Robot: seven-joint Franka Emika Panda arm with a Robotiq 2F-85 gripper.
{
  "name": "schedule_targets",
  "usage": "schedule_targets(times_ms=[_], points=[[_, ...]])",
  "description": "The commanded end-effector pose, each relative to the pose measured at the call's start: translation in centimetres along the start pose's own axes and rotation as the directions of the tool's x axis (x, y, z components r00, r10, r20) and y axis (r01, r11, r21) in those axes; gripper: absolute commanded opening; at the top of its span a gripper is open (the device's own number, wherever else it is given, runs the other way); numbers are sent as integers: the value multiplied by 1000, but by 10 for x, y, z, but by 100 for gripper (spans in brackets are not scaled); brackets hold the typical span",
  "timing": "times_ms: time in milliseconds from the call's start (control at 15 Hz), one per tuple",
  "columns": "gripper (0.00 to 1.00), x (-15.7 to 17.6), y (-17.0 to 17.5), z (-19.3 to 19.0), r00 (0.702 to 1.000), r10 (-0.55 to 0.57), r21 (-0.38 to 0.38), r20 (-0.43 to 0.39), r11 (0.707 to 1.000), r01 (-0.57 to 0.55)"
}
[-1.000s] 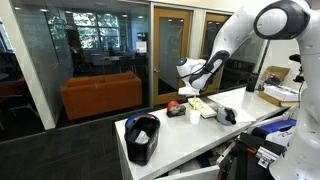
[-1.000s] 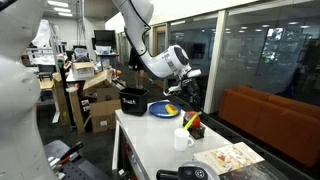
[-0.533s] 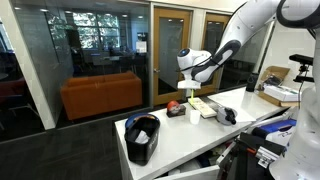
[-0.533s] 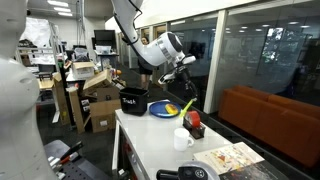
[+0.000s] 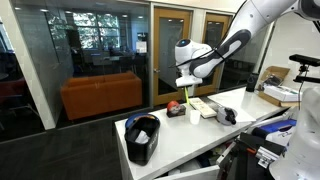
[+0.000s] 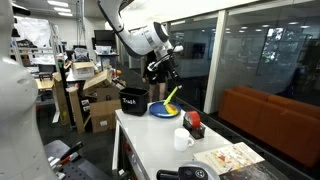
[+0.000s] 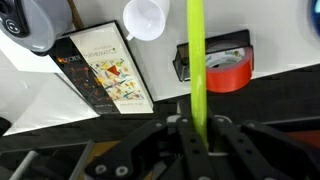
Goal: Take the pen out of the cup and put it on the counter
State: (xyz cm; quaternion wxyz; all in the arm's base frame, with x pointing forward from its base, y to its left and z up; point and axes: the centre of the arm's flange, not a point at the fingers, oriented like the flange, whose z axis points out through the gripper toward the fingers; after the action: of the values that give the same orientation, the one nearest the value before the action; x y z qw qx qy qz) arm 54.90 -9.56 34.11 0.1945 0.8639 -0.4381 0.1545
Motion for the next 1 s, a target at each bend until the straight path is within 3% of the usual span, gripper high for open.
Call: schedule_targets(times_ms=[0, 200, 400, 600, 800, 933], points=[[3, -4, -3, -6, 982, -184, 57, 51, 982, 181], [3, -11, -11, -6, 936, -340, 99, 93, 938, 331], [3, -17, -20, 1, 863, -487, 149, 134, 871, 468], [3, -25, -27, 14, 765, -624, 200, 161, 779, 594], [3, -33, -34, 32, 641, -750, 236, 166, 661, 712], [3, -39, -40, 44, 576, -800, 248, 171, 600, 761]])
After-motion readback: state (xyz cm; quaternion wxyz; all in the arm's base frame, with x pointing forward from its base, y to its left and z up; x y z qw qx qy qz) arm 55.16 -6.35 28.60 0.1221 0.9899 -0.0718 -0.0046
